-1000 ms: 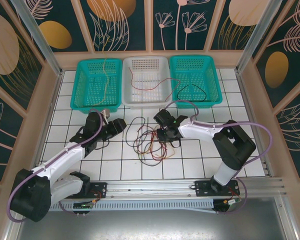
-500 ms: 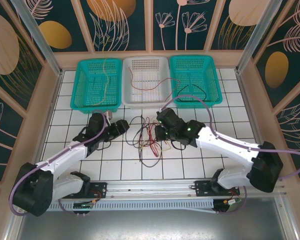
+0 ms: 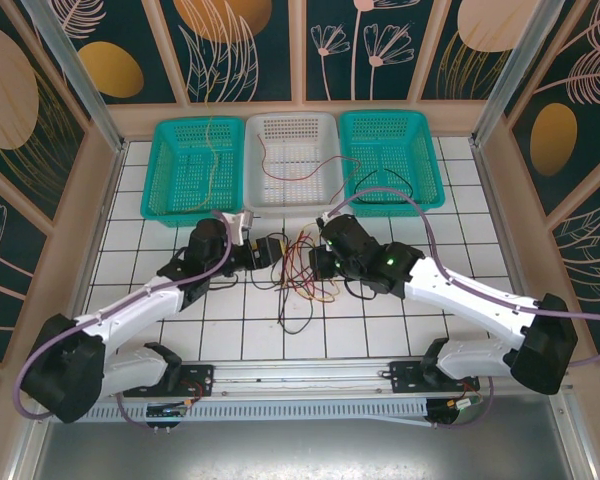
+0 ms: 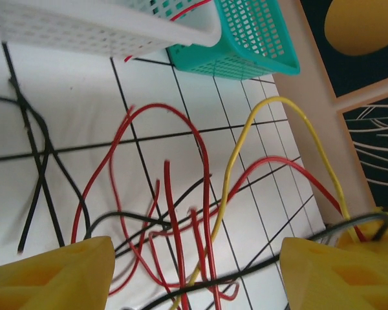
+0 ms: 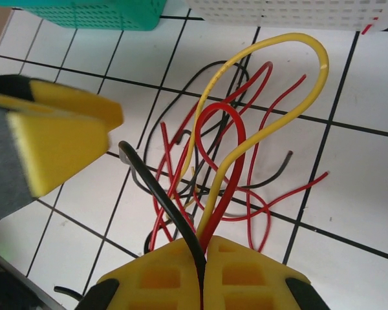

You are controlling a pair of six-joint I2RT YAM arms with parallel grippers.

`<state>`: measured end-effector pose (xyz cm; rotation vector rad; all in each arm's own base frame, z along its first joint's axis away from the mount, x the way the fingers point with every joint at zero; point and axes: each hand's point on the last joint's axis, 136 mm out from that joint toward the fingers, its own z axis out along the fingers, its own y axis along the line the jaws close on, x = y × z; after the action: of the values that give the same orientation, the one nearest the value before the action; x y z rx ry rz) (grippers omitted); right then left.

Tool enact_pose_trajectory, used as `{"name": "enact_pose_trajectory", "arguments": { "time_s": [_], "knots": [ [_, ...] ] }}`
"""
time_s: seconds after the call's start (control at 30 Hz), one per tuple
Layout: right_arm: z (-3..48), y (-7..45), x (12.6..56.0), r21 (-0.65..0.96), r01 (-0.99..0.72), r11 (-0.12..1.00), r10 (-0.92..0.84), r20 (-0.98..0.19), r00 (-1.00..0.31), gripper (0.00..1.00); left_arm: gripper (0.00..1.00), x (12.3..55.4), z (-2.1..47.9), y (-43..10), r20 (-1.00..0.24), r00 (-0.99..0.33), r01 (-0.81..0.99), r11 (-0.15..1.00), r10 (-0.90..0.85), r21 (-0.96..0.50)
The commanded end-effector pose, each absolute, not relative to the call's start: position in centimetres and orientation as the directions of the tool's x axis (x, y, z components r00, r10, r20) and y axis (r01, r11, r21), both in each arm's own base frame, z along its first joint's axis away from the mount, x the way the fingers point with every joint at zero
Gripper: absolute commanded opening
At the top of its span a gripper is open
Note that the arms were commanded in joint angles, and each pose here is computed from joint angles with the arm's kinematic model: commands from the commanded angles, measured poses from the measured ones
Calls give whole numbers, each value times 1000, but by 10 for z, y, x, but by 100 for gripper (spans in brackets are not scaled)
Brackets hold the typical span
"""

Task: Untangle the cables

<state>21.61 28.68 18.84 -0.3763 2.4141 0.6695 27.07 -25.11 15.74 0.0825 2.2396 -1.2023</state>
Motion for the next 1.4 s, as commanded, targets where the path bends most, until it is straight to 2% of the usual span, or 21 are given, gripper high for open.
{"name": "enact_pose_trajectory", "arguments": {
  "time_s": [0.0,0.07,0.2,0.33,0.43,0.57,0.73,0.97,1.07,1.17,1.2,1.23,1.37],
  "knots": [
    [217,296,214,414,-456,788,-81,-664,-743,0,61,276,159,-260,-587,-796,399,602,-147,-692],
    [218,295,214,414,-456,788,-79,-666,-742,0,57,276,161,-266,-594,-795,423,589,-124,-689],
    [219,295,214,416,-455,787,-75,-668,-741,0,57,270,173,-277,-615,-783,483,530,-94,-697],
    [218,295,215,415,-455,788,-77,-667,-741,0,69,263,196,-279,-662,-743,547,480,-98,-686],
    [217,295,214,413,-453,790,-78,-666,-742,0,73,262,215,-273,-712,-691,585,484,-124,-651],
    [217,293,213,413,-452,791,-78,-664,-743,0,71,259,232,-271,-757,-640,633,467,-133,-617],
    [221,294,213,416,-456,787,-74,-670,-738,0,66,260,222,-281,-743,-665,641,449,-81,-623],
    [221,295,213,425,-459,780,-69,-671,-738,0,52,261,217,-295,-742,-670,662,430,-29,-614],
    [221,296,213,428,-461,777,-68,-671,-738,0,38,259,211,-299,-732,-681,662,421,-6,-620],
    [219,294,213,424,-454,783,-66,-670,-740,0,15,261,210,-297,-737,-675,660,445,-2,-606],
    [217,292,214,418,-445,792,-63,-669,-741,3,8,264,213,-295,-745,-667,659,460,-6,-594],
    [216,288,215,409,-433,803,-57,-671,-740,10,2,265,216,-294,-751,-660,659,470,-12,-587],
    [221,259,227,344,-353,870,-11,-703,-711,60,0,270,237,-282,-778,-625,645,525,-57,-556]
  ]
}}
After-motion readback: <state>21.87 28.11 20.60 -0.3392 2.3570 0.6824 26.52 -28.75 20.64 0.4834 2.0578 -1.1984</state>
